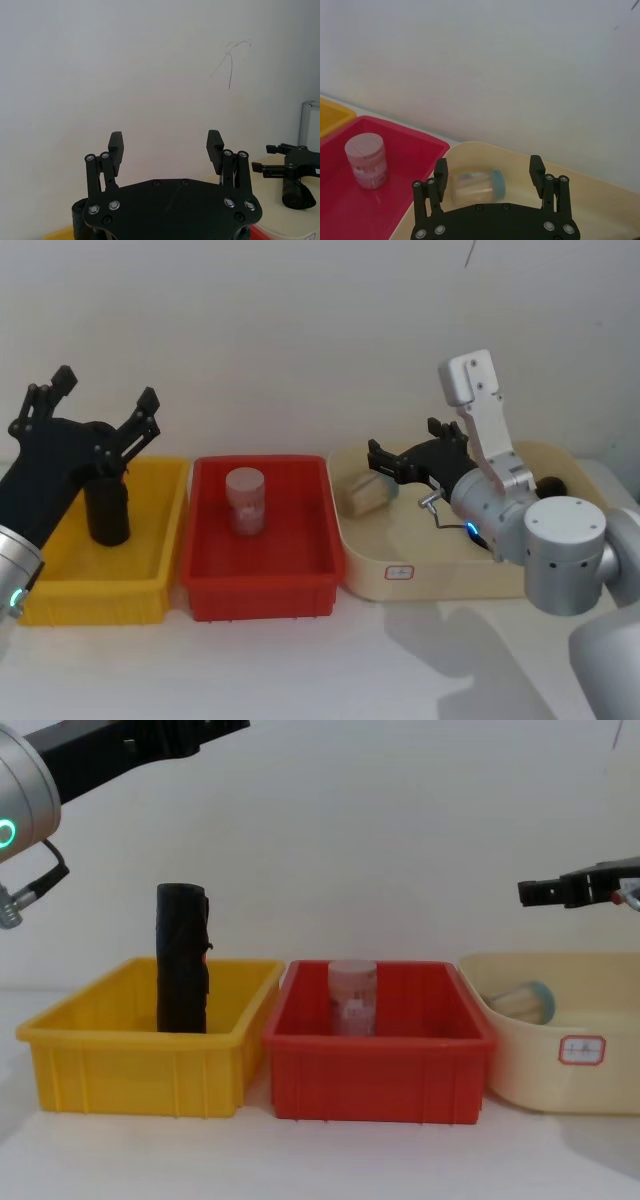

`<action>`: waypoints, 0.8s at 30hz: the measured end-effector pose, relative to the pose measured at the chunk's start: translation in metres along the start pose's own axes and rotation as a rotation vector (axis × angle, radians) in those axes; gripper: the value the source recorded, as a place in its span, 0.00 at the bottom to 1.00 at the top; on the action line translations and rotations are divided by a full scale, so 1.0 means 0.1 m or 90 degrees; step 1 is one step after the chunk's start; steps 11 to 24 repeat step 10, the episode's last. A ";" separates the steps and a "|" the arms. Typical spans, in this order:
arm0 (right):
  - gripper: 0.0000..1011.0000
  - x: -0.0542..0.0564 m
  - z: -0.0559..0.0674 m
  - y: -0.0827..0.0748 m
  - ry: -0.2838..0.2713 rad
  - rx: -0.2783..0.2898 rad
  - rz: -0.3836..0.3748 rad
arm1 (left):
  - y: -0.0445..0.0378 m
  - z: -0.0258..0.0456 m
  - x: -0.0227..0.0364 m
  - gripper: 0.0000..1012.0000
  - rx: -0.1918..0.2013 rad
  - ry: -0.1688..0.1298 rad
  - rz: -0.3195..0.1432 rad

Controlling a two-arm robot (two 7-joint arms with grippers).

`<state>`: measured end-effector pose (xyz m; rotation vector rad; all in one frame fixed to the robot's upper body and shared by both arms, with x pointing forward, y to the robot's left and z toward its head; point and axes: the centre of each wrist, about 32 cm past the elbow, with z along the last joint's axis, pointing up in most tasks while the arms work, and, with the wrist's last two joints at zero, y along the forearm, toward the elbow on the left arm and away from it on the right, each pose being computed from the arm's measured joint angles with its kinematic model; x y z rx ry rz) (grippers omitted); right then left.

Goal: Pick up the garbage bag with the one hand and transfer it to the other hand.

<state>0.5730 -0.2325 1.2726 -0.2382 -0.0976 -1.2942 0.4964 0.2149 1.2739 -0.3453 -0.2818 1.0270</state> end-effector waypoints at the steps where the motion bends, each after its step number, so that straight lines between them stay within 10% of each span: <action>1: 0.99 0.00 -0.01 -0.02 0.002 0.001 0.000 | 0.000 0.000 0.000 0.99 0.000 0.000 0.000; 24: 0.99 -0.03 -0.05 -0.13 0.033 0.013 0.016 | 0.000 0.000 0.000 0.99 0.000 0.000 0.000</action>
